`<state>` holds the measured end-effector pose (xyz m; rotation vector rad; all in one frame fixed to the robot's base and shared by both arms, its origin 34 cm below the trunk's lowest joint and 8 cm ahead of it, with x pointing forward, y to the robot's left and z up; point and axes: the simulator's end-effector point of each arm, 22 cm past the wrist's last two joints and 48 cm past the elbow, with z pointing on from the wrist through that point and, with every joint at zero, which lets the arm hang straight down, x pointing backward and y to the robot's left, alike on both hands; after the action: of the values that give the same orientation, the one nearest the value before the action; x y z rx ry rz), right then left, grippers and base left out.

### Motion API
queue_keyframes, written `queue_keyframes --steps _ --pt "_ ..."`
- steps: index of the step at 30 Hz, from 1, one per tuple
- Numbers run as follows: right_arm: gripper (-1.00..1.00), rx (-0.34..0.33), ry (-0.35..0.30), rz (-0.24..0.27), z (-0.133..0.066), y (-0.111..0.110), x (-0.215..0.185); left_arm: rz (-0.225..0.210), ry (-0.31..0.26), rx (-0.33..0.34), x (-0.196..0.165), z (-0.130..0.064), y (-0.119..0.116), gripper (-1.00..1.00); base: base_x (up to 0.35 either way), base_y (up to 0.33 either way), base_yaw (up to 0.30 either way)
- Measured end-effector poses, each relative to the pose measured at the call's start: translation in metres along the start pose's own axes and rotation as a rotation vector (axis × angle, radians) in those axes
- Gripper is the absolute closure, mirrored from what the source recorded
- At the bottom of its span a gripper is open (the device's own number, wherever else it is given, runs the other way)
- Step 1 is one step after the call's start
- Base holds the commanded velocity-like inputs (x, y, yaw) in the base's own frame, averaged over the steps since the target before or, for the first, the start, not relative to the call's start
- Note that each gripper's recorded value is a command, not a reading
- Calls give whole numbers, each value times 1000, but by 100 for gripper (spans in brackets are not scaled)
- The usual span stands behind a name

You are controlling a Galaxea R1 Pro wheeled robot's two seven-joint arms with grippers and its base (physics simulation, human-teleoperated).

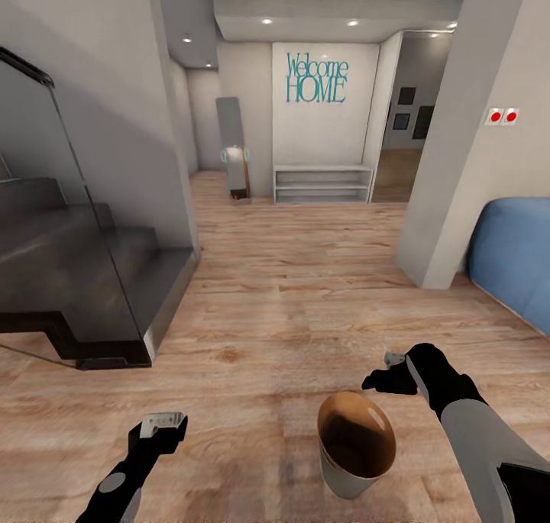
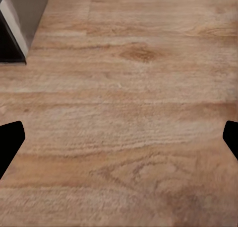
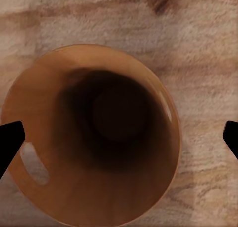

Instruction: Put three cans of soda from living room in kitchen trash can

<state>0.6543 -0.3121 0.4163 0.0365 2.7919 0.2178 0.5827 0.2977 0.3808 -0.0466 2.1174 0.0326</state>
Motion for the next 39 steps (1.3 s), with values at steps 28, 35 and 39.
queue_keyframes --steps 28,35,39 --pt "-100 11 84 18 55 -18 36 8 105 -1 64 17 1 -100 0 0 0" --pt "-100 10 103 20 65 -20 42 11 165 -8 97 17 3 -100 0 0 0" --pt "-100 10 102 20 64 -20 42 10 163 -9 97 16 4 -100 0 0 0"
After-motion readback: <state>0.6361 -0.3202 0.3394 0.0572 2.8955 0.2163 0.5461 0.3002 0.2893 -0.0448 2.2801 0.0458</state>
